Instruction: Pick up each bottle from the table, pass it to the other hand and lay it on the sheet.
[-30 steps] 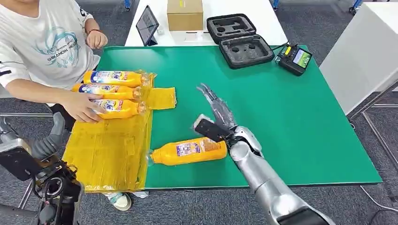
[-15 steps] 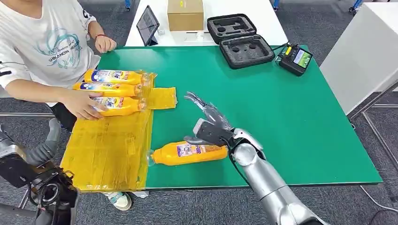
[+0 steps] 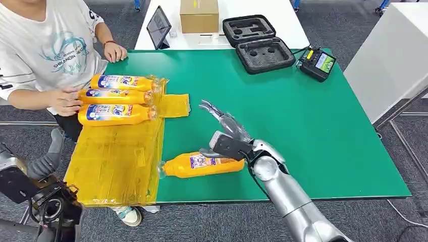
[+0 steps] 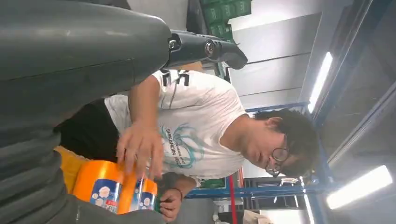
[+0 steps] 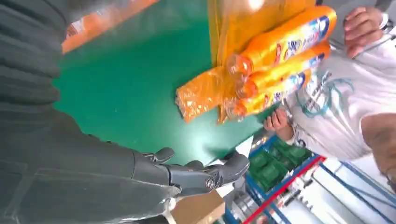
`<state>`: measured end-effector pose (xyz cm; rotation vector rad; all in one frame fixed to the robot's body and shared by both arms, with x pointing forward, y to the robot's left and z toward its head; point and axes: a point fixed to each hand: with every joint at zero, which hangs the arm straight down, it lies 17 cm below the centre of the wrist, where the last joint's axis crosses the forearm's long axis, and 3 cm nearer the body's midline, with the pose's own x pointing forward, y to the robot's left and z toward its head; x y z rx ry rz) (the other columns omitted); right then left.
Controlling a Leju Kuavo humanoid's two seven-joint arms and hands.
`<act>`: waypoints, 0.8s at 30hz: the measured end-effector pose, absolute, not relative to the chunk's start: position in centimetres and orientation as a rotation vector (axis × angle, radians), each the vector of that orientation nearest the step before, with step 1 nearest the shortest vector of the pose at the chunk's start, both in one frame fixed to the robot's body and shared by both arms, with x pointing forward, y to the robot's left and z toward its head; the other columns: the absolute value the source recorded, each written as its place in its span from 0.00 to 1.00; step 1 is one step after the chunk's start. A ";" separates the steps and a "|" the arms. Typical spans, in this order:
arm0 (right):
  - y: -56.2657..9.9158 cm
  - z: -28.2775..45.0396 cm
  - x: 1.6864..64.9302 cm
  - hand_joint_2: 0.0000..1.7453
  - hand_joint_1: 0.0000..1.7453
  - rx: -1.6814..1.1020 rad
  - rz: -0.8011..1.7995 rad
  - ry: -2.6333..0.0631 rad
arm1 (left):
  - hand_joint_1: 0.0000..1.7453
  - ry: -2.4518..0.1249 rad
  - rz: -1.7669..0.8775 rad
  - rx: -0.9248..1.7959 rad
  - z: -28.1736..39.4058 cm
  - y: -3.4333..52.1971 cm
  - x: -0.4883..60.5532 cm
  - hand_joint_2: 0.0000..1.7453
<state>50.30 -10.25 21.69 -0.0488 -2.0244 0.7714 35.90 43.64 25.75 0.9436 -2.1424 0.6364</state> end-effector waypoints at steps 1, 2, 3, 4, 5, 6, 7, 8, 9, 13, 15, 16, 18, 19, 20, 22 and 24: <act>-10.1 21.0 50.3 1.00 0.00 -0.049 0.797 -1.994 | 0.00 -2.143 0.635 0.938 25.7 43.6 35.9 1.00; -10.1 20.2 50.3 1.00 0.00 -0.067 0.831 -1.956 | 0.00 -2.143 0.636 0.937 25.7 43.7 35.9 1.00; -10.2 19.5 50.5 1.00 0.00 -0.089 0.858 -1.927 | 0.00 -2.141 0.637 0.939 25.6 43.7 35.9 1.00; -10.5 18.6 50.6 1.00 0.00 -0.123 0.889 -1.888 | 0.00 -2.137 0.640 0.940 25.5 43.9 35.7 1.00; -10.8 18.0 50.8 1.00 0.00 -0.152 0.916 -1.860 | 0.00 -2.137 0.644 0.936 25.4 44.0 35.6 1.00; -11.1 17.4 50.9 1.00 0.00 -0.177 0.942 -1.835 | 0.00 -2.135 0.644 0.938 25.4 44.2 35.5 1.00; -11.4 16.7 51.0 1.00 0.00 -0.199 0.968 -1.804 | 0.00 -2.134 0.646 0.933 25.3 44.3 35.4 1.00; -11.6 16.2 51.1 1.00 0.00 -0.217 0.990 -1.783 | 0.00 -2.133 0.649 0.932 25.2 44.4 35.4 1.00; -11.8 15.5 51.2 1.00 0.00 -0.238 1.022 -1.751 | 0.00 -2.134 0.649 0.931 25.2 44.4 35.4 1.00; -12.5 13.0 51.4 1.00 0.00 -0.293 1.105 -1.655 | 0.00 -2.135 0.650 0.923 25.2 44.5 35.4 1.00; -12.6 11.8 51.4 1.00 0.00 -0.304 1.140 -1.620 | 0.00 -2.137 0.650 0.918 25.2 44.5 35.5 1.00; -12.7 11.4 51.4 1.00 0.00 -0.308 1.151 -1.609 | 0.00 -2.137 0.651 0.915 25.2 44.5 35.5 1.00; -12.9 10.6 51.3 1.00 0.00 -0.317 1.174 -1.582 | 0.00 -2.136 0.652 0.912 25.1 44.5 35.6 1.00; -13.2 10.0 51.3 1.00 0.00 -0.326 1.189 -1.561 | 0.00 -2.134 0.652 0.912 25.1 44.5 35.7 1.00; -13.4 9.5 51.3 1.00 0.00 -0.334 1.201 -1.546 | 0.00 -2.133 0.653 0.912 25.0 44.5 35.6 1.00; -13.7 8.8 51.2 1.00 0.00 -0.338 1.214 -1.524 | 0.00 -2.133 0.653 0.913 25.0 44.5 35.6 1.00; -13.9 8.1 51.0 1.00 0.00 -0.341 1.226 -1.507 | 0.00 -2.132 0.654 0.912 25.0 44.5 35.6 1.00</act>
